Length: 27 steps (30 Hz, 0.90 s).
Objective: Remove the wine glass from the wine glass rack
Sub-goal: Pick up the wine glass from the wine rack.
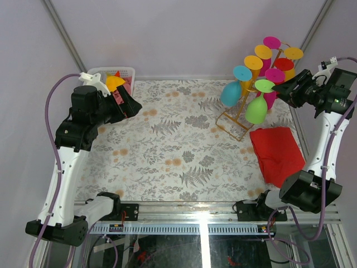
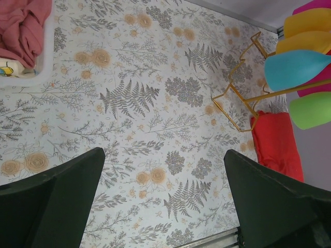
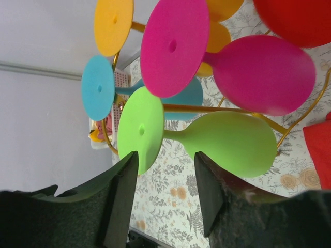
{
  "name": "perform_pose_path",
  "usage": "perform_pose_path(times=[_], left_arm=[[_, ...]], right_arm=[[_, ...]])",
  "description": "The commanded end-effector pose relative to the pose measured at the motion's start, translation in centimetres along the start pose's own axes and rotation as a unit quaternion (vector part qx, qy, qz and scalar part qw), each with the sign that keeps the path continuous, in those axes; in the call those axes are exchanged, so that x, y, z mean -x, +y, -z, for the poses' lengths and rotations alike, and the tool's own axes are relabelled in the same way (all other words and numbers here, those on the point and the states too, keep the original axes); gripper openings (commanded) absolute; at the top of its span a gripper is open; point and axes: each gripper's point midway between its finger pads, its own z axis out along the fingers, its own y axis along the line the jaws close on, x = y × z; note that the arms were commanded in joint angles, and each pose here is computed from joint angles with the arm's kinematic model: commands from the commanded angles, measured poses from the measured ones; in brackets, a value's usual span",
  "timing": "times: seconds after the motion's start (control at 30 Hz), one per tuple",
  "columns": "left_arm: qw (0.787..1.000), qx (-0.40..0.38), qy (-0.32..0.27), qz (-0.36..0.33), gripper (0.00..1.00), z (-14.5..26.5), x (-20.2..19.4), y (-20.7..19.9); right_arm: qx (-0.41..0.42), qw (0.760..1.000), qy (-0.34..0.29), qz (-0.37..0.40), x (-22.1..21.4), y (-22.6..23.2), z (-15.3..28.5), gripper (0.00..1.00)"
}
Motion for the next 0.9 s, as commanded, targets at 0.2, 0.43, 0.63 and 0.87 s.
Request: perform_pose_path(times=[0.2,0.43,0.63,0.87], left_arm=[[1.0,-0.015,-0.024,-0.002,1.0,-0.2,1.2,-0.5],[1.0,-0.015,-0.022,0.0,1.0,-0.2,0.9,-0.4],[1.0,-0.017,-0.02,0.002,1.0,-0.3,0.9,-0.5],[1.0,-0.013,-0.027,0.001,1.0,0.2,0.9,-0.4]], right_arm=[[0.032,0.999,-0.011,-0.002,0.7,1.5,0.0,0.47],[0.045,0.999,-0.006,-0.011,0.7,1.5,-0.6,0.42],[0.056,0.998,-0.009,-0.017,0.8,1.9,-0.7,0.35],[0.065,0.998,-0.015,-0.023,0.7,2.1,-0.7,0.21]])
